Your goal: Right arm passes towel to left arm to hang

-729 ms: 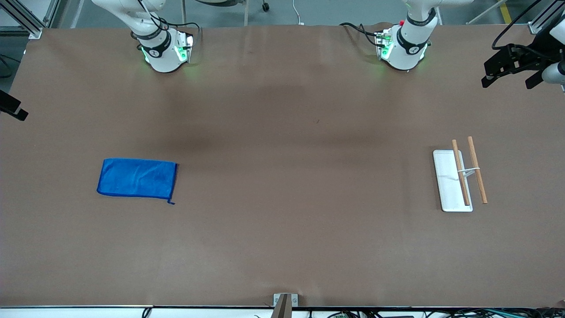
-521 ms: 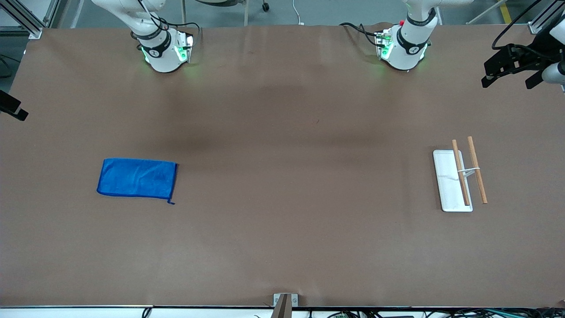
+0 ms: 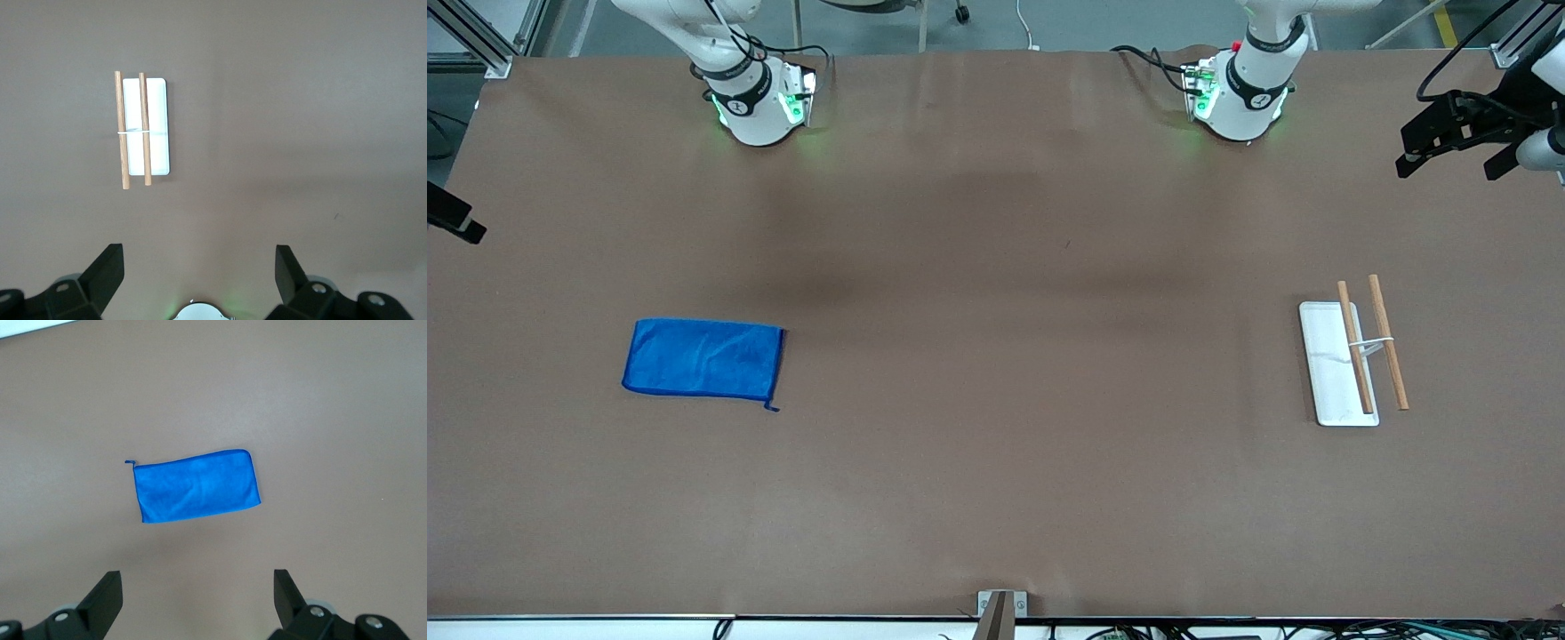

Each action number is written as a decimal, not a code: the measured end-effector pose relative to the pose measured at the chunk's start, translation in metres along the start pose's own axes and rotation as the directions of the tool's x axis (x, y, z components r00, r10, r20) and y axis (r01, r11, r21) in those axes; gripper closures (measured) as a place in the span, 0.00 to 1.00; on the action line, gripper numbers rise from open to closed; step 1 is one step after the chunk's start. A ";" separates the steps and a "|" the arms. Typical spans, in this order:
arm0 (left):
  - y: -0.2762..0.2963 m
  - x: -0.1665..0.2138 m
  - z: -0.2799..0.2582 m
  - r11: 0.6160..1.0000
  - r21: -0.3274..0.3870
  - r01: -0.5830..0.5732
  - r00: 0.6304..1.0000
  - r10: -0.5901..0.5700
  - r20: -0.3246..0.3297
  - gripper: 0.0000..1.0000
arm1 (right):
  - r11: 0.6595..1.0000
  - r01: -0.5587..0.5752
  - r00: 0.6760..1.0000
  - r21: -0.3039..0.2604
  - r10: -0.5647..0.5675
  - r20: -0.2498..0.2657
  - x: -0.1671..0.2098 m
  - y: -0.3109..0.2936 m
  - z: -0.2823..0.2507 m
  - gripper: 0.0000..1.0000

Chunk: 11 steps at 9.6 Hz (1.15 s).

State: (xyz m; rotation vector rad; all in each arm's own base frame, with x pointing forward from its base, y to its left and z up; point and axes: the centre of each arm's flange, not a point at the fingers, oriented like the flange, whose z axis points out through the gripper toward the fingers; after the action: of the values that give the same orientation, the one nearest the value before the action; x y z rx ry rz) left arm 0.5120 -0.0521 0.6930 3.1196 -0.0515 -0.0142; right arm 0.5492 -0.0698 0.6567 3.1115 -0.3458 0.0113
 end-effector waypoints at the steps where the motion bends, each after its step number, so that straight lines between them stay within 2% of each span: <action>1: 0.000 0.000 0.001 1.000 0.000 0.002 1.000 -0.002 0.001 0.00 | 1.000 0.013 1.000 -0.003 -0.013 0.027 0.005 -0.008 0.020 0.00; 4: -0.001 0.005 0.007 1.000 0.000 0.020 1.000 -0.020 0.013 0.00 | 0.999 0.048 0.997 -0.006 -0.048 0.056 0.025 -0.027 0.137 0.00; 7: -0.004 0.013 0.013 1.000 0.000 0.025 0.999 -0.025 0.020 0.00 | 0.996 0.087 0.996 -0.036 -0.086 0.019 0.012 -0.028 0.276 0.00; 11: -0.003 0.013 0.006 1.000 -0.002 0.019 1.000 -0.019 -0.005 0.00 | 0.993 0.115 0.992 -0.022 -0.116 -0.044 -0.008 -0.033 0.427 0.00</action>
State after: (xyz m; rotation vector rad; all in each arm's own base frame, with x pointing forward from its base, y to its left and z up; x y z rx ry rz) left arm 0.5254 -0.0492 0.6870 3.1177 -0.0224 -0.0067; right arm 0.5508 -0.0409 0.2291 3.1003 -0.1632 0.0766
